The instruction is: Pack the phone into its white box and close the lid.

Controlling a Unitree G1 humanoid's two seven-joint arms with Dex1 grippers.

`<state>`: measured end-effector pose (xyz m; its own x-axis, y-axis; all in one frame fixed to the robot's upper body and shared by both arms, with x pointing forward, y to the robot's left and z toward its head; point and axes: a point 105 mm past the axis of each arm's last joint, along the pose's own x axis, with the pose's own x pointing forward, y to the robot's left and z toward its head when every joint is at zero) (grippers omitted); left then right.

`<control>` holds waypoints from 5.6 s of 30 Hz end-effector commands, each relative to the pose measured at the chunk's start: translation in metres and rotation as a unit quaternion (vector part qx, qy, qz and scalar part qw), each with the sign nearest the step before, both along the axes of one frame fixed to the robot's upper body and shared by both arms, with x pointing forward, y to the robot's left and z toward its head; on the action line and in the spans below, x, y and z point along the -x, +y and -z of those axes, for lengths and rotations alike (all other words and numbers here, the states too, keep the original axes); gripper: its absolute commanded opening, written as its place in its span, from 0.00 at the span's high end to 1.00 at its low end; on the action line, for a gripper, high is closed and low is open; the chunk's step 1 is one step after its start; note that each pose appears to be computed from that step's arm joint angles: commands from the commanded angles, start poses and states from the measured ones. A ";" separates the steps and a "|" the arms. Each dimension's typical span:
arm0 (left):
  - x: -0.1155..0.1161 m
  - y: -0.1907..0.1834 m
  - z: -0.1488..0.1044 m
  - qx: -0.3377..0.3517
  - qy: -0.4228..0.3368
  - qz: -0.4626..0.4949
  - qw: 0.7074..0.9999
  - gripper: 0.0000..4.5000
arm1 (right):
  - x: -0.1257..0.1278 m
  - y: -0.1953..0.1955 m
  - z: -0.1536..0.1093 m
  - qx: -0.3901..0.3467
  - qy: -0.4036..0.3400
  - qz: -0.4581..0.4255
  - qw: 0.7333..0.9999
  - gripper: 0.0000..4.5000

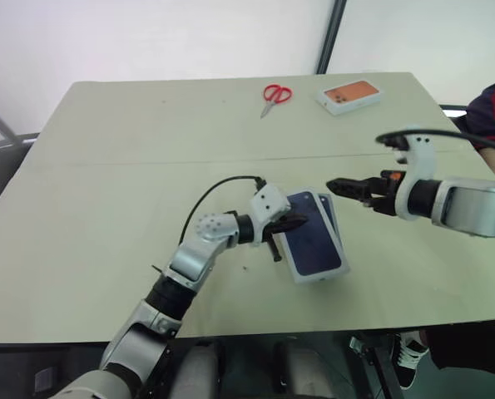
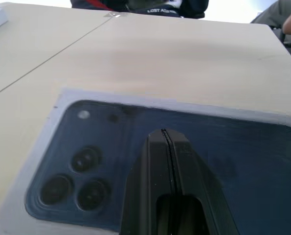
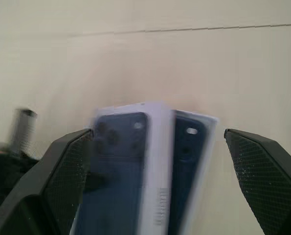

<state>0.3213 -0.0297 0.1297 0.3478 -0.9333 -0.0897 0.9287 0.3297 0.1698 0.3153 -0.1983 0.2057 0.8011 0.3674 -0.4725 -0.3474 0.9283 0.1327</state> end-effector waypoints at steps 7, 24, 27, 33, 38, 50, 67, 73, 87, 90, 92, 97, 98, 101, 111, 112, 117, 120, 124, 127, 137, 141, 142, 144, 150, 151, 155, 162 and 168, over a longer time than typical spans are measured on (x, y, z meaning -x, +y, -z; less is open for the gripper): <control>-0.012 0.071 -0.027 -0.007 -0.011 -0.068 0.998 1.00 | 0.010 -0.006 0.017 0.292 -0.099 -0.166 0.937 0.66; 0.023 0.063 0.024 -0.139 0.117 -0.036 0.983 1.00 | 0.013 0.017 0.049 0.394 -0.171 -0.318 0.845 0.99; 0.022 0.058 0.027 -0.150 0.116 -0.040 0.981 1.00 | 0.013 0.017 0.050 0.392 -0.169 -0.320 0.846 0.99; 0.012 0.047 0.029 -0.145 0.116 -0.050 0.981 1.00 | 0.016 0.017 0.053 0.389 -0.165 -0.323 0.847 0.99; -0.001 0.036 0.021 -0.120 0.095 -0.063 0.986 1.00 | 0.021 0.017 0.052 0.388 -0.163 -0.327 0.846 0.99; -0.014 0.015 0.006 -0.081 0.072 -0.060 0.992 1.00 | 0.024 0.013 0.053 0.393 -0.159 -0.319 0.848 0.99; -0.001 -0.004 -0.002 -0.077 0.061 -0.003 0.995 1.00 | 0.019 0.002 0.057 0.401 -0.150 -0.291 0.856 0.99; -0.001 -0.006 -0.004 -0.075 0.060 -0.004 0.995 1.00 | 0.018 0.000 0.059 0.402 -0.147 -0.289 0.856 0.99; 0.000 -0.003 0.005 -0.091 0.069 -0.007 0.993 1.00 | 0.019 -0.003 0.066 0.399 -0.136 -0.282 0.862 0.99; 0.001 -0.003 0.005 -0.091 0.070 -0.006 0.993 1.00 | 0.018 -0.004 0.068 0.399 -0.134 -0.279 0.863 0.99; 0.002 -0.003 0.006 -0.091 0.071 -0.004 0.993 1.00 | 0.018 -0.004 0.069 0.399 -0.134 -0.278 0.863 0.99; 0.003 -0.002 0.005 -0.092 0.070 0.000 0.993 1.00 | 0.018 -0.006 0.068 0.398 -0.133 -0.275 0.865 0.99; 0.004 -0.001 0.005 -0.092 0.070 0.001 0.993 1.00 | 0.018 -0.007 0.067 0.398 -0.133 -0.274 0.865 0.99; 0.005 0.001 0.004 -0.092 0.069 0.004 0.993 1.00 | 0.018 -0.010 0.064 0.396 -0.133 -0.269 0.868 0.99; 0.014 0.005 0.001 -0.089 0.070 0.023 0.993 1.00 | 0.026 -0.013 0.054 0.360 -0.130 -0.273 0.883 0.99; 0.014 0.005 0.001 -0.089 0.071 0.023 0.993 1.00 | 0.026 -0.014 0.054 0.360 -0.128 -0.273 0.883 0.99; 0.010 0.010 0.004 -0.095 0.074 0.012 0.993 1.00 | 0.026 -0.016 0.055 0.364 -0.126 -0.274 0.881 0.99; 0.003 0.019 0.000 -0.087 0.073 -0.006 0.994 1.00 | 0.026 -0.017 0.051 0.364 -0.130 -0.273 0.881 0.99; -0.006 0.017 -0.029 -0.022 0.072 -0.017 0.997 1.00 | 0.031 -0.013 0.042 0.335 -0.139 -0.279 0.889 0.99; -0.016 0.005 -0.042 -0.005 0.063 -0.029 0.998 1.00 | 0.044 -0.002 0.041 0.294 -0.133 -0.307 0.895 0.99; -0.029 -0.014 0.019 -0.160 0.081 -0.046 0.983 1.00 | 0.068 0.003 0.076 0.300 -0.069 -0.341 0.888 0.99; -0.029 -0.013 0.031 -0.184 0.083 -0.047 0.978 1.00 | 0.068 0.001 0.086 0.313 -0.059 -0.334 0.887 0.99; -0.029 -0.013 0.031 -0.183 0.084 -0.047 0.978 1.00 | 0.069 0.001 0.086 0.313 -0.059 -0.334 0.887 0.99; -0.031 -0.012 0.026 -0.166 0.087 -0.051 0.981 1.00 | 0.067 0.003 0.083 0.309 -0.069 -0.329 0.890 0.99; -0.039 0.031 -0.040 0.005 0.034 -0.085 0.996 1.00 | 0.026 -0.006 0.036 0.275 -0.181 -0.208 0.921 0.99; -0.039 0.042 -0.045 0.013 0.021 -0.095 0.995 1.00 | 0.021 -0.008 0.031 0.269 -0.192 -0.190 0.925 0.99; -0.042 0.141 -0.051 0.015 -0.020 -0.213 0.977 1.00 | 0.000 -0.022 0.016 0.210 -0.228 -0.123 0.943 0.99; -0.019 0.233 -0.038 -0.011 -0.008 -0.301 0.954 1.00 | -0.013 -0.029 0.025 0.193 -0.227 -0.109 0.948 0.99; 0.001 0.270 -0.029 -0.036 0.001 -0.347 0.937 1.00 | -0.022 -0.027 0.032 0.173 -0.223 -0.127 0.951 0.99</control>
